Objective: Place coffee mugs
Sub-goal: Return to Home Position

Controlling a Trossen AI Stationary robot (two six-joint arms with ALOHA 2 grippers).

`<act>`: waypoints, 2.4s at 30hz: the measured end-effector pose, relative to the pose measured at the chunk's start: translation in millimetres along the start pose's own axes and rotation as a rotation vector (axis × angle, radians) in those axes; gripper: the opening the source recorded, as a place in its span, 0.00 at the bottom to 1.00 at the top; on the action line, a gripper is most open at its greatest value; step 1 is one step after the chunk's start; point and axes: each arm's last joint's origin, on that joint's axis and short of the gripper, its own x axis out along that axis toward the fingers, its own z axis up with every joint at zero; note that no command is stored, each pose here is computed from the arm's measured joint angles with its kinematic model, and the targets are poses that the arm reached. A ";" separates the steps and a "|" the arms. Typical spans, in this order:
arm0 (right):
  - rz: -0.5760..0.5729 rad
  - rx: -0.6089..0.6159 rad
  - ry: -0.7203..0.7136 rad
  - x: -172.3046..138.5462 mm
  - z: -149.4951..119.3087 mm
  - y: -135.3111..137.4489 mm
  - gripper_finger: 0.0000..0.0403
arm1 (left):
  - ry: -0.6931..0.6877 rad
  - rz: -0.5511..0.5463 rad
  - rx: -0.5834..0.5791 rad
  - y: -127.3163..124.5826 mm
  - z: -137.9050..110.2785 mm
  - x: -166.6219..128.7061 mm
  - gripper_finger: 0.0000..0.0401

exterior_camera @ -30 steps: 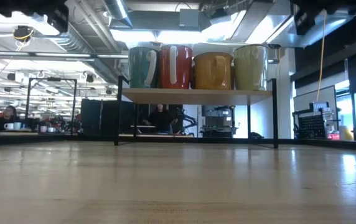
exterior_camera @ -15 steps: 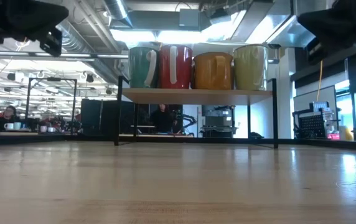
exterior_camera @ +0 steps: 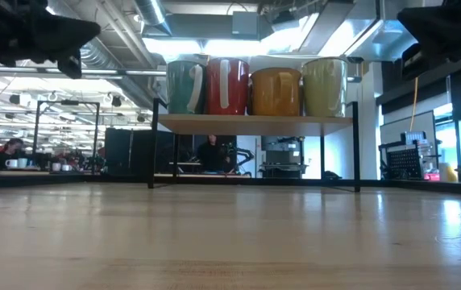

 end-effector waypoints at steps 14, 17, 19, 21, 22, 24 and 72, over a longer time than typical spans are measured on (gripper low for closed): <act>-0.008 -0.029 0.088 -0.4 -8.4 -1.3 0.02 | 0.018 0.021 0.007 14.3 -2.0 -5.5 0.00; -0.006 -0.021 0.153 -1.2 -14.5 -2.0 0.02 | 0.029 -0.029 0.006 12.9 -2.8 -5.6 0.00; 0.001 -0.018 0.185 -1.8 -17.4 -2.2 0.02 | 0.057 -0.037 0.000 12.8 -5.6 -5.7 0.00; -0.006 -0.007 0.216 -2.5 -20.3 -2.7 0.02 | 0.078 -0.028 -0.007 13.1 -7.6 -5.8 0.00; -0.017 -0.002 0.228 -2.9 -21.6 -3.2 0.02 | 0.084 -0.025 -0.010 13.2 -8.1 -5.8 0.00; -0.038 0.001 0.245 -3.4 -23.4 -4.0 0.02 | 0.113 -0.021 -0.016 13.4 -11.0 -6.1 0.00; -0.059 0.051 0.318 -5.4 -30.1 -5.2 0.02 | 0.199 -0.038 -0.080 13.1 -18.9 -7.3 0.00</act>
